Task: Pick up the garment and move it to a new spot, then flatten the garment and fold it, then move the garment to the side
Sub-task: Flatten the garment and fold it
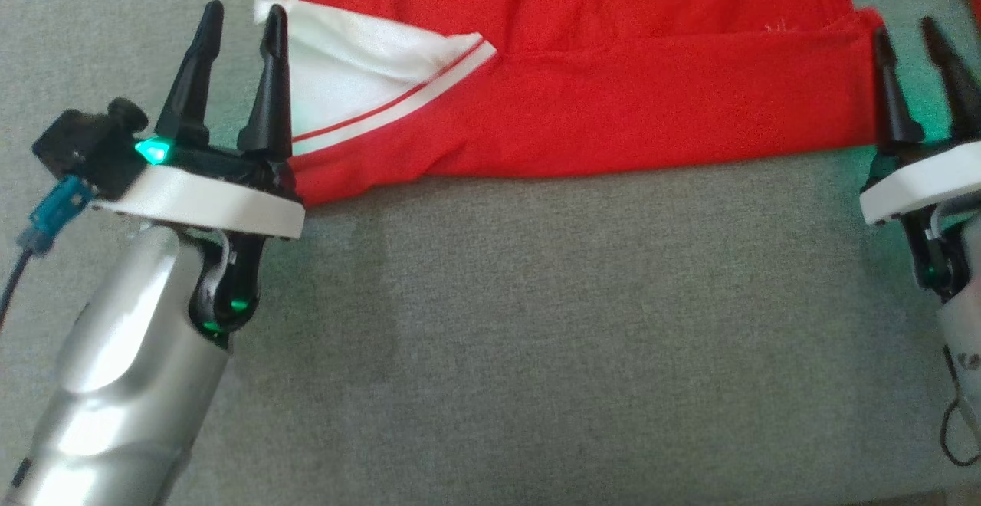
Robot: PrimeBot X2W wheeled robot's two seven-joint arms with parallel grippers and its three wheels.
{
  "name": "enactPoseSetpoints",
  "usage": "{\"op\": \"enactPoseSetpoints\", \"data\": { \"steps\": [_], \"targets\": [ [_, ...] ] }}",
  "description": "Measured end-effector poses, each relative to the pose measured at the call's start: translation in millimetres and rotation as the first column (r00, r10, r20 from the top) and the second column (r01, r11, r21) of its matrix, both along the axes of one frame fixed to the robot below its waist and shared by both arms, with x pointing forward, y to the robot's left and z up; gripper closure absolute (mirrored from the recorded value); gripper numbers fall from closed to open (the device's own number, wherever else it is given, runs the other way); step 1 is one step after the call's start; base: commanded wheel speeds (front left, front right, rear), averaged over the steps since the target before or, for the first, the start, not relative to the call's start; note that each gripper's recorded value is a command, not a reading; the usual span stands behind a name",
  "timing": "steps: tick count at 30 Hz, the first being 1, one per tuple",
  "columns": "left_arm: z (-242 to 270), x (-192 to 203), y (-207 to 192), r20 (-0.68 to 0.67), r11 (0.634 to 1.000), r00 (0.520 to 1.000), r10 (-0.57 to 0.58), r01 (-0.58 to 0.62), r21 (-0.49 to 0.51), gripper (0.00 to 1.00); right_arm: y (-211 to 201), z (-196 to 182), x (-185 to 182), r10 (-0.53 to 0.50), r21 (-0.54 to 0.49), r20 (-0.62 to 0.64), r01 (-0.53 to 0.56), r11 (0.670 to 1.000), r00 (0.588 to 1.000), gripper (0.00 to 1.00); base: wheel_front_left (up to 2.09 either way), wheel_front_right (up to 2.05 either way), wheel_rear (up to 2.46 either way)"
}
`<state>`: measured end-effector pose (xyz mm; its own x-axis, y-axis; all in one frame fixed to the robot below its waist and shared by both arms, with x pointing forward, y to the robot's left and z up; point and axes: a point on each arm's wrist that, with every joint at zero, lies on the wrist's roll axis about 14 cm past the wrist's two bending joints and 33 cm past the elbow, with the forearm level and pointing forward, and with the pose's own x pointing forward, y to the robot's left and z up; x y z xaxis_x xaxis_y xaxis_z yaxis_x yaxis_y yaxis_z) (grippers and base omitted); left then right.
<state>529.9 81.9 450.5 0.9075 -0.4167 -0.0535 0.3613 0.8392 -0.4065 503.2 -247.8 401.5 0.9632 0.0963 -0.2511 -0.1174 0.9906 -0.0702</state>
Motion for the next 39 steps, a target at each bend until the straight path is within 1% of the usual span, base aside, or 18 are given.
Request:
{"op": "enactPoseSetpoints", "data": {
  "steps": [3, 6, 7, 9, 13, 15, 17, 22, 23, 24, 25, 26, 27, 28, 34, 39],
  "targets": [
    [5, -1, 4, 0.057, 0.998, 0.998, 0.016, -0.019, 0.052, 0.0, 2, 4, 4, 0.003, 0.004, 0.018, -0.004, 1.0, 1.0, 0.0, 0.0, 0.0, 0.0],
    [-1, -14, 9, 0.079, 0.99, 0.996, 0.034, -0.045, 0.134, 0.0, 5, 11, 6, 0.009, 0.01, 0.039, -0.009, 1.0, 0.999, 0.0, 0.0, 0.0, 0.0],
    [-18, -31, 13, 0.035, 0.983, 0.998, 0.058, -0.063, 0.171, 0.0, 6, 18, 8, 0.011, 0.015, 0.062, -0.011, 1.0, 0.998, 0.0, 0.0, 0.0, 0.0],
    [-38, -51, 17, -0.024, 0.976, 0.997, 0.077, -0.07, 0.204, 0.0, 6, 23, 8, 0.009, 0.019, 0.075, -0.011, 1.0, 0.997, 0.0, 0.0, 0.0, 0.0],
    [-73, -77, 29, -0.155, 0.958, 0.979, 0.136, -0.089, 0.274, 0.0, 5, 17, -3, 0.003, 0.023, 0.056, -0.004, 1.0, 0.998, 0.0, 0.0, 0.0, 0.0],
    [-84, -82, 33, -0.204, 0.948, 0.967, 0.151, -0.083, 0.307, 0.0, 5, 13, -7, 0.0, 0.025, 0.044, -0.001, 1.0, 0.999, 0.0, 0.0, 0.0, 0.0],
    [-88, -83, 31, -0.232, 0.948, 0.962, 0.141, -0.064, 0.312, 0.0, 5, 14, -8, -0.001, 0.025, 0.045, 0.0, 1.0, 0.999, 0.0, 0.0, 0.0, 0.0],
    [-90, -83, 24, -0.25, 0.95, 0.962, 0.108, -0.026, 0.312, 0.0, 3, 14, -8, -0.003, 0.023, 0.046, 0.002, 1.0, 0.999, 0.0, 0.0, 0.0, 0.0],
    [-91, -83, 21, -0.255, 0.95, 0.962, 0.098, -0.014, 0.31, 0.02, 3, 14, -8, -0.004, 0.024, 0.045, 0.003, 1.0, 0.999, 0.0, 0.0, 0.0, 0.0],
    [-91, -83, 19, -0.255, 0.952, 0.963, 0.084, -0.002, 0.307, 0.21, 3, 14, -9, -0.004, 0.024, 0.044, 0.003, 1.0, 0.999, 0.0, 0.0, 0.0, 0.0],
    [-91, -84, 15, -0.26, 0.952, 0.963, 0.068, 0.015, 0.305, 0.5, 3, 14, -9, -0.004, 0.023, 0.044, 0.003, 1.0, 0.999, 0.0, 0.0, 0.0, 0.0],
    [-90, -85, 12, -0.262, 0.954, 0.964, 0.049, 0.032, 0.299, 0.65, 3, 14, -9, -0.005, 0.023, 0.044, 0.003, 1.0, 0.999, 0.0, 0.0, 0.0, 0.0],
    [-90, -86, 8, -0.264, 0.955, 0.964, 0.027, 0.053, 0.293, 0.93, 3, 14, -9, -0.005, 0.023, 0.045, 0.004, 1.0, 0.999, 0.0, 0.0, 0.0, 0.0],
    [-89, -87, 4, -0.263, 0.955, 0.965, 0.01, 0.069, 0.288, 1.0, 3, 14, -9, -0.005, 0.023, 0.045, 0.004, 1.0, 0.999, 0.0, 0.0, 0.0, 0.0],
    [-81, -91, 2, -0.247, 0.955, 0.969, -0.004, 0.077, 0.286, 1.0, 1, 10, -15, -0.017, 0.032, 0.022, 0.016, 0.999, 1.0, 0.0, 0.0, 0.0, 0.0],
    [-73, -99, 14, -0.225, 0.953, 0.974, 0.012, 0.057, 0.298, 1.0, -4, -22, -38, -0.046, 0.044, -0.091, 0.05, 0.998, 0.995, 0.0, 0.0, 0.0, 0.0]
  ]
}}
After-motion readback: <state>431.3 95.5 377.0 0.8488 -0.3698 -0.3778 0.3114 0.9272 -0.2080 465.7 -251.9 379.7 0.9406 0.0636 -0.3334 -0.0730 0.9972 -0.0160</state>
